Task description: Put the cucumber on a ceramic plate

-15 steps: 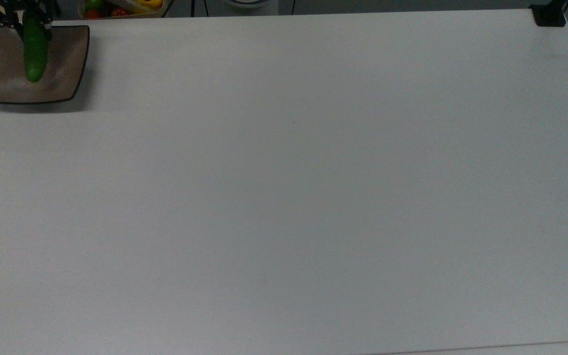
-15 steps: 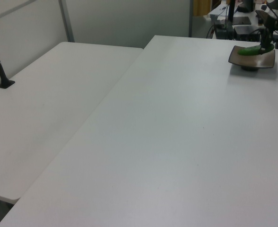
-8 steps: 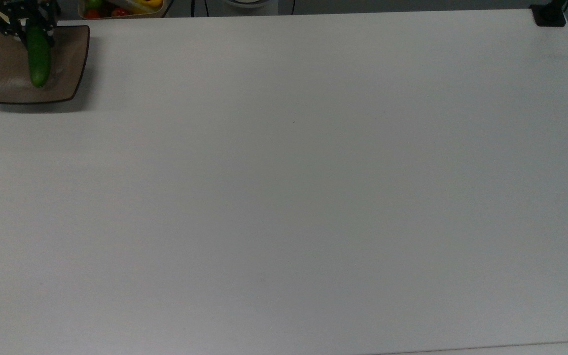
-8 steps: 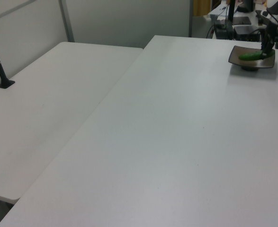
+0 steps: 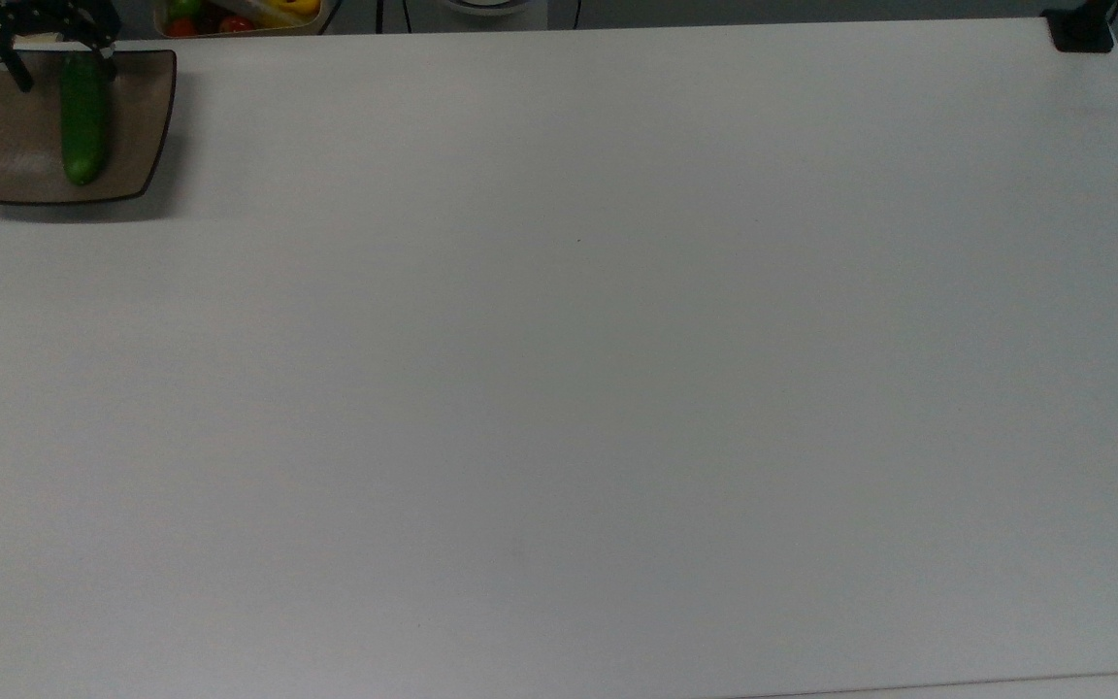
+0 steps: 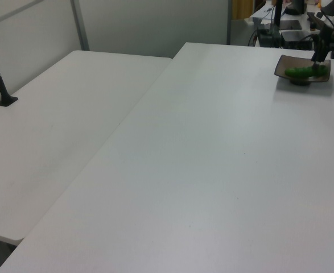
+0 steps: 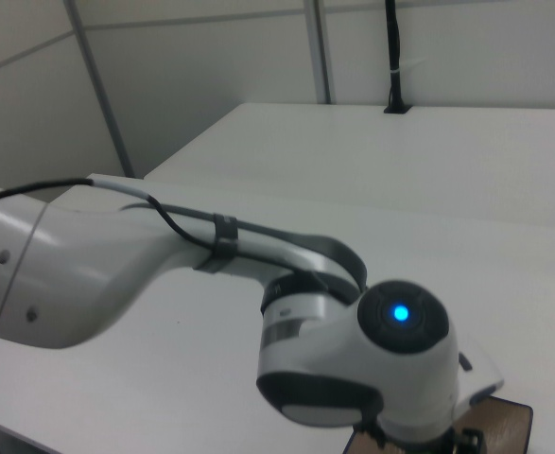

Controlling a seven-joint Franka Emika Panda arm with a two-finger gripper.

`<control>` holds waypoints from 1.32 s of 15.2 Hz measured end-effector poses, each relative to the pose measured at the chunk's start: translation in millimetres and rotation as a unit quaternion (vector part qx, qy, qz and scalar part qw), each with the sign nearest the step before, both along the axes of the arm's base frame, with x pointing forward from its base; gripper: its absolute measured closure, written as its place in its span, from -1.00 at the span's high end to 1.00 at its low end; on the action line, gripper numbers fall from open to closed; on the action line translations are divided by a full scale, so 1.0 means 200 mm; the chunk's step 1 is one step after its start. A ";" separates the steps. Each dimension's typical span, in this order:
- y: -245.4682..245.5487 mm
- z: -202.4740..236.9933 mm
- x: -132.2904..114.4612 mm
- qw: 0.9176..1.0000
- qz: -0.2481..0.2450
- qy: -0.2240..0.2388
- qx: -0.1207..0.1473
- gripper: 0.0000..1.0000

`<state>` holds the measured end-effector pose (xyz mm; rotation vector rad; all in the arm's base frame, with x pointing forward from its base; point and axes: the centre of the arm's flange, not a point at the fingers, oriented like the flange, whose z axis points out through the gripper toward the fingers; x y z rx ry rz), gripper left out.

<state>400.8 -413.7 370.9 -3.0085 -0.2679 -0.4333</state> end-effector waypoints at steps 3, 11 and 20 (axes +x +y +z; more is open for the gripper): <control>0.06 0.39 0.11 0.999 -0.014 -0.002 0.052 1.00; 0.56 1.24 0.38 0.982 -0.123 0.043 0.140 1.00; 1.57 1.53 0.59 0.976 -0.175 0.116 0.056 1.00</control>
